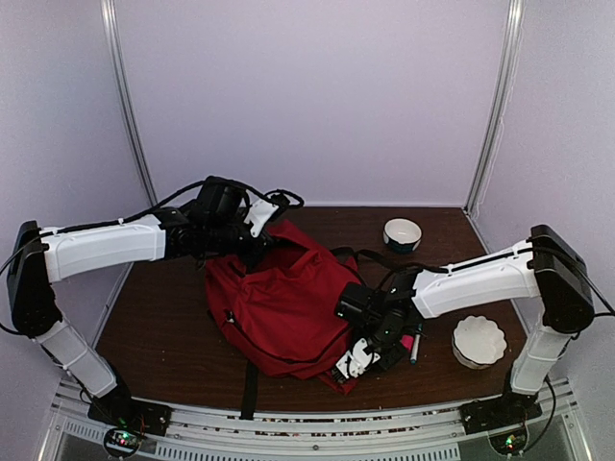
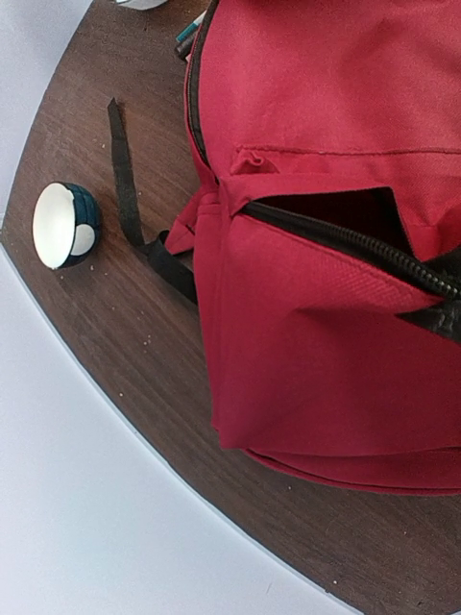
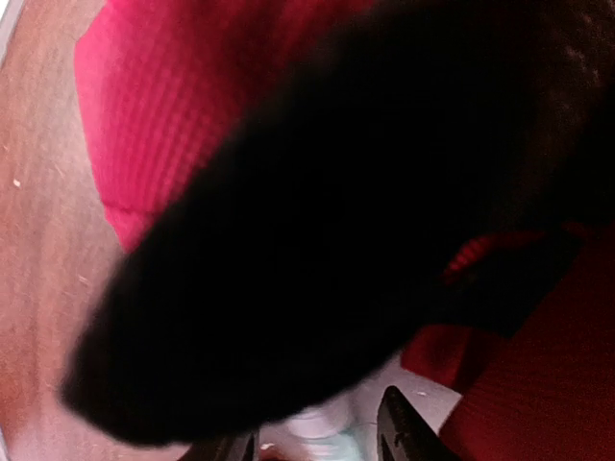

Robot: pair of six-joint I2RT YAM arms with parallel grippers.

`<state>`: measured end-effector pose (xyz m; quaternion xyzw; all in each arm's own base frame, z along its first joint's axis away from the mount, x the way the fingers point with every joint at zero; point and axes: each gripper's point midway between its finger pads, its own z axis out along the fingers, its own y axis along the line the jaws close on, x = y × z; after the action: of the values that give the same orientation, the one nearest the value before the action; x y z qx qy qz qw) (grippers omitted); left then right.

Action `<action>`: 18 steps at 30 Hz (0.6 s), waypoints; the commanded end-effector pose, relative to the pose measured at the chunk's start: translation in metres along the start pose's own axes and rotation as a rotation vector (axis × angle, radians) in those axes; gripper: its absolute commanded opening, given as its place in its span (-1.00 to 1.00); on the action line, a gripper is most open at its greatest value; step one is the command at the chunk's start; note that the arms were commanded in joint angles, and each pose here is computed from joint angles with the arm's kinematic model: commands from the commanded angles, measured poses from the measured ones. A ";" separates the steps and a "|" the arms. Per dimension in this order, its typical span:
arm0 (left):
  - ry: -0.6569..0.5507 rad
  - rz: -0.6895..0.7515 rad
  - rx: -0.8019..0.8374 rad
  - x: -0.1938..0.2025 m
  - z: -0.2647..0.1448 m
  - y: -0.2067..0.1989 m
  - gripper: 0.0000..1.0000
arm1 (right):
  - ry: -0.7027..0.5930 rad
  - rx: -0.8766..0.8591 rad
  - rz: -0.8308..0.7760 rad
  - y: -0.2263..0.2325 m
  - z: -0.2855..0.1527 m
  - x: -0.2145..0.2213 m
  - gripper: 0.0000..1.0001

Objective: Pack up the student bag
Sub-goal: Pick up the glue stick from the center of the board.

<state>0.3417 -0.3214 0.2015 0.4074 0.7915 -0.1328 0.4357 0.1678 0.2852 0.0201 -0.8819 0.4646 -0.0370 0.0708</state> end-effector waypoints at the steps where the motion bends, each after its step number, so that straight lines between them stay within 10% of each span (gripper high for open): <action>1: -0.115 0.005 0.001 -0.039 -0.020 0.002 -1.00 | 0.005 -0.129 0.042 0.022 0.001 -0.001 -0.17; 18: -0.111 0.008 -0.002 -0.039 -0.020 0.003 -1.00 | 0.027 -0.189 0.147 0.033 0.000 0.010 -0.43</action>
<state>0.3415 -0.3214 0.2024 0.4076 0.7915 -0.1331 0.4355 0.1512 0.2635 0.0157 -0.8565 0.5161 -0.0086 -0.0022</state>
